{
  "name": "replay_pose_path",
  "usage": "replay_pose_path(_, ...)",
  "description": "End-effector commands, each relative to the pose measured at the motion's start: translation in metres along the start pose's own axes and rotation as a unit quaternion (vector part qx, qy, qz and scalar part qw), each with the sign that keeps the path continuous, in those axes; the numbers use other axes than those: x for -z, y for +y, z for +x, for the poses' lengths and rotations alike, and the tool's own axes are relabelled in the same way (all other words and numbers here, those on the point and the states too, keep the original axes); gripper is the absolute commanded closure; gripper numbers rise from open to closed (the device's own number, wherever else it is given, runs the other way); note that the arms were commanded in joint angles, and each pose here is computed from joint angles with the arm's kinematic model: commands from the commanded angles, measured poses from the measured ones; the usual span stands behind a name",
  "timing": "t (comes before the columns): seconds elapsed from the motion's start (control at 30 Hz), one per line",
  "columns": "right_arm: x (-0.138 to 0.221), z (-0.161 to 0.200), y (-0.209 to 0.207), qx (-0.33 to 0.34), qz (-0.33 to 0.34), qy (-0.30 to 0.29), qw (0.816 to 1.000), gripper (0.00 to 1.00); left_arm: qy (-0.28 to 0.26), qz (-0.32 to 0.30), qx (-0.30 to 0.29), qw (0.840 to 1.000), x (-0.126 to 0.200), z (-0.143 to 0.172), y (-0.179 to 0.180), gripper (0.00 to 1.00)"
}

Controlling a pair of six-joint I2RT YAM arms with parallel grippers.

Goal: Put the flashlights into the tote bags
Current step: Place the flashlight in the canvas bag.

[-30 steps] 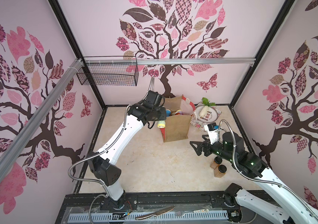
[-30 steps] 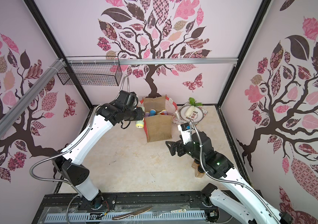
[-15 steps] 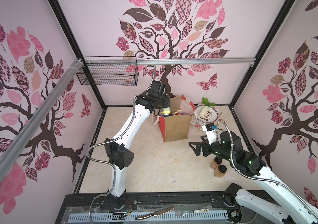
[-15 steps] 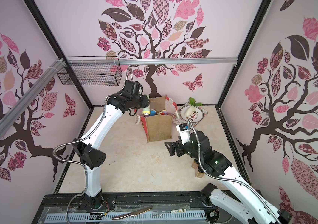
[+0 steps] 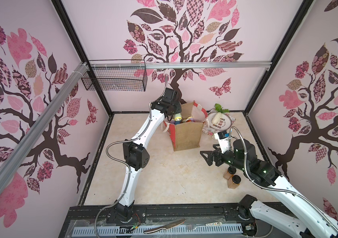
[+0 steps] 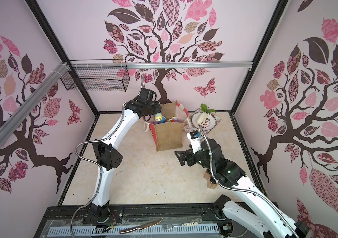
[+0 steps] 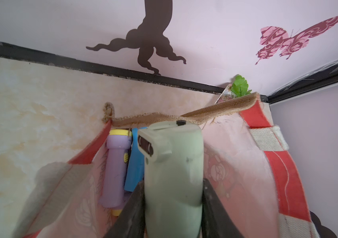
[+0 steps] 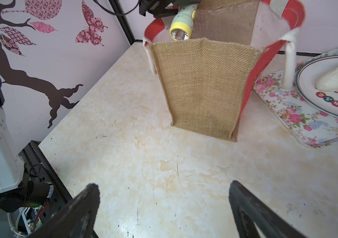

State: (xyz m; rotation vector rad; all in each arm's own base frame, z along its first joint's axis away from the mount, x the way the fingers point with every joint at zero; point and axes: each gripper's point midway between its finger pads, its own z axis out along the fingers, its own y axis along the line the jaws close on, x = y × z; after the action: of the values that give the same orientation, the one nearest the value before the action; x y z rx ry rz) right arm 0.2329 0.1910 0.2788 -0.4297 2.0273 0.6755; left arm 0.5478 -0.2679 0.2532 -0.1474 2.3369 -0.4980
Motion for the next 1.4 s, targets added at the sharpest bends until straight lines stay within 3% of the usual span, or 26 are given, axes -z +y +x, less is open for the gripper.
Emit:
replay_pose_path(0.0, 0.012, -0.026, 0.007, 0.008, -0.006, -0.034, 0.999, 0.0, -0.02, 0.002, 0.006, 1.0, -0.006, -0.008, -0.006, 0.97)
replay_pose_path(0.57, 0.015, -0.025, 0.002, 0.018, 0.006, -0.043, 0.999, 0.0, 0.021, -0.049, -0.009, 0.999, -0.059, 0.034, 0.019, 0.98)
replay_pose_path(1.03, 0.017, -0.024, -0.003, 0.025, 0.016, -0.047, 0.998, 0.0, 0.046, -0.071, -0.021, 0.996, -0.079, 0.055, 0.035, 0.95)
replay_pose_path(1.23, 0.018, -0.024, -0.003, 0.024, 0.017, -0.047, 0.998, 0.0, 0.037, -0.061, -0.03, 0.997, -0.072, 0.049, 0.027, 0.84)
replay_pose_path(1.37, 0.018, -0.023, -0.003, 0.024, 0.015, -0.048, 0.998, 0.0, 0.027, -0.053, -0.034, 0.998, -0.062, 0.041, 0.021, 0.69)
